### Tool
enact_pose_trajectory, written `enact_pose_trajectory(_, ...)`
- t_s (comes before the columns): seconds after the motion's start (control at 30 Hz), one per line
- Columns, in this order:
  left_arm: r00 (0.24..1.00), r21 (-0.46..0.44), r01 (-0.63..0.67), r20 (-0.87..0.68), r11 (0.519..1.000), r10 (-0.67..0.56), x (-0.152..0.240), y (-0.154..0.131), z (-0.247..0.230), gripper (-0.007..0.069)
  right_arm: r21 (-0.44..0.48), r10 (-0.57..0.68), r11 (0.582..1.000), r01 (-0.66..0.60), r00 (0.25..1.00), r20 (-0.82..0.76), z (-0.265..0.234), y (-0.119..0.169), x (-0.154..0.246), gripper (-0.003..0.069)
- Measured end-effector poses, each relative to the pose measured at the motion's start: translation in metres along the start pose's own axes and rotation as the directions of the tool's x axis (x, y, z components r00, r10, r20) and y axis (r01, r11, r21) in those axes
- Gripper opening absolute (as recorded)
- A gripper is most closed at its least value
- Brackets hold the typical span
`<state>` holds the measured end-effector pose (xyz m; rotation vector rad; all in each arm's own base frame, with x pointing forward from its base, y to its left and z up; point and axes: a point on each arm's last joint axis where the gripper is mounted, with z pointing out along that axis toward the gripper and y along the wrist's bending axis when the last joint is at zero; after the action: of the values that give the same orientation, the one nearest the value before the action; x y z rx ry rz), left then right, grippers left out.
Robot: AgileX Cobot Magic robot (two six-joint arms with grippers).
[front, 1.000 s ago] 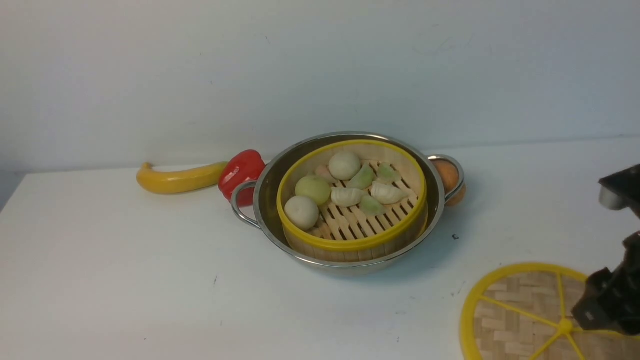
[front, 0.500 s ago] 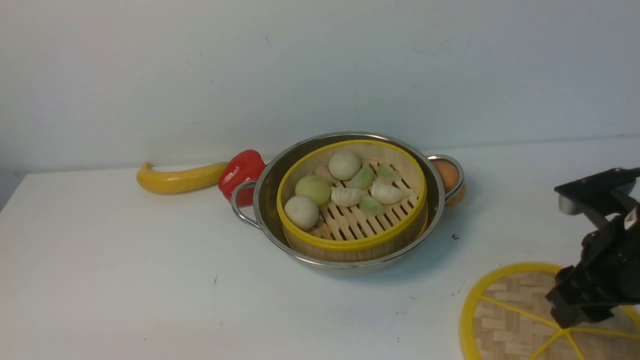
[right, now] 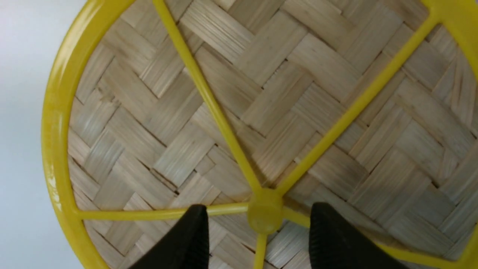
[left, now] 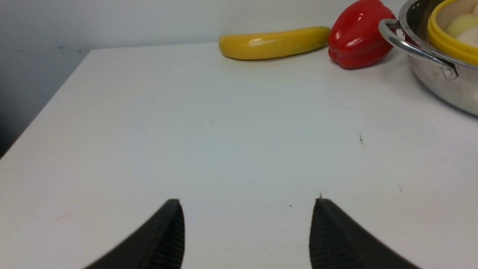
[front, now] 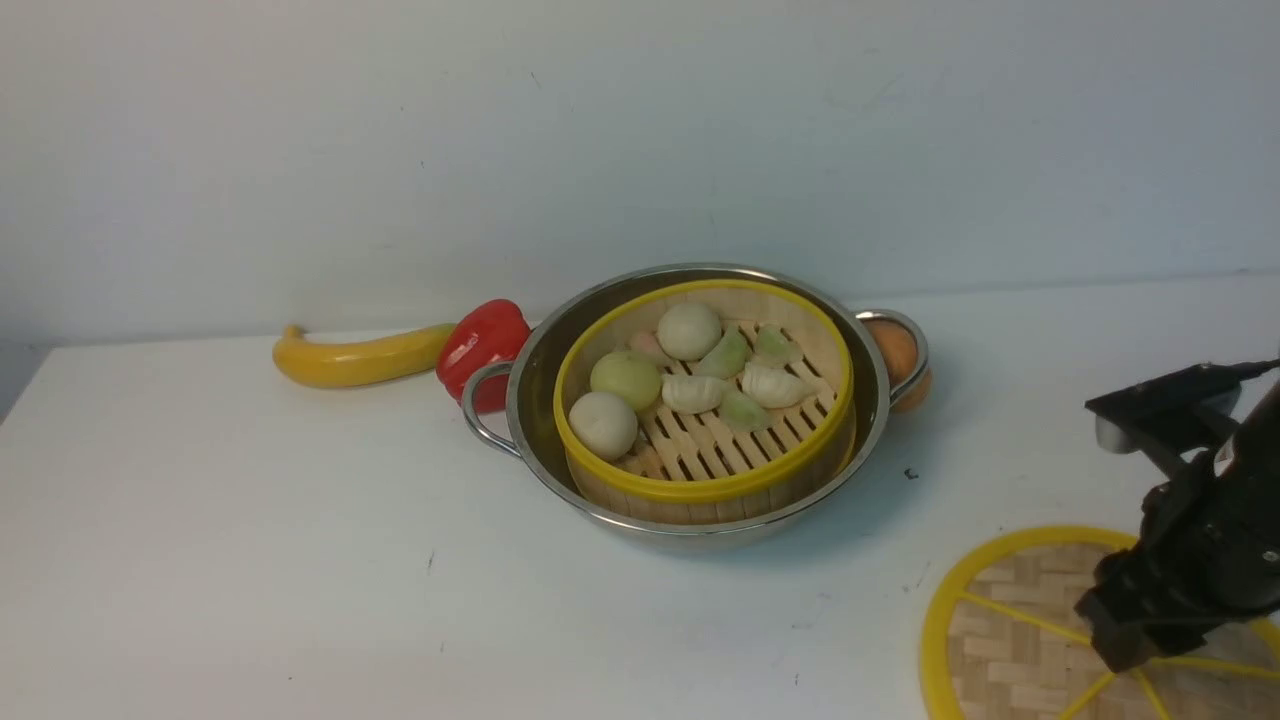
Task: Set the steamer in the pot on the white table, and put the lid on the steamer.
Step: 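Move the gripper down to the bamboo steamer lid and grasp its center knob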
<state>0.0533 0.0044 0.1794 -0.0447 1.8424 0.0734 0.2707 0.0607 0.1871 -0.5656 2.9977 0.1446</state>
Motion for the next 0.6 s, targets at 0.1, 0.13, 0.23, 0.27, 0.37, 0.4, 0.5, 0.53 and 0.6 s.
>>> enact_pose_trajectory(0.1,1.0,0.0,0.0,0.0,1.0,0.0,0.0,0.0,0.0,0.0419,0.002,0.001,1.0,-0.001,1.0,0.01,0.001,0.0,-0.001,0.0366)
enact_pose_trajectory(0.13,1.0,0.0,0.0,0.0,1.0,0.0,0.0,0.0,0.0,0.0419,0.002,0.002,1.0,-0.002,1.0,0.008,0.003,-0.001,-0.002,0.0366)
enact_pose_trajectory(0.23,1.0,0.0,0.0,0.0,1.0,0.0,0.0,0.0,0.0,0.0419,-0.002,0.005,1.0,-0.005,1.0,-0.007,0.008,-0.001,-0.003,0.0366)
enact_pose_trajectory(0.27,1.0,0.0,0.0,0.0,1.0,0.0,0.0,0.0,0.0,0.0419,-0.005,0.006,1.0,-0.006,1.0,-0.017,0.011,-0.001,-0.003,0.0366)
enact_pose_trajectory(0.37,1.0,0.0,0.0,0.0,1.0,0.0,0.0,0.0,0.0,0.0419,-0.006,0.007,1.0,-0.007,1.0,-0.025,0.013,-0.002,-0.003,0.0366)
enact_pose_trajectory(0.4,1.0,0.0,0.0,0.0,1.0,0.0,0.0,0.0,0.0,0.0419,-0.006,0.007,1.0,-0.007,1.0,-0.025,0.013,-0.002,-0.003,0.0366)
enact_pose_trajectory(0.5,1.0,0.0,0.0,0.0,1.0,0.0,0.0,0.0,0.0,0.0419,-0.006,0.007,1.0,-0.007,1.0,-0.025,0.013,-0.002,-0.003,0.0363)
enact_pose_trajectory(0.53,1.0,0.0,0.0,0.0,1.0,0.0,0.0,0.0,0.0,0.0419,-0.006,0.007,1.0,-0.007,1.0,-0.025,0.013,-0.002,-0.003,0.0359)
enact_pose_trajectory(0.6,1.0,0.0,0.0,0.0,1.0,0.0,0.0,0.0,0.0,0.0419,-0.004,0.005,1.0,-0.005,1.0,-0.026,0.013,-0.002,-0.003,0.0347)
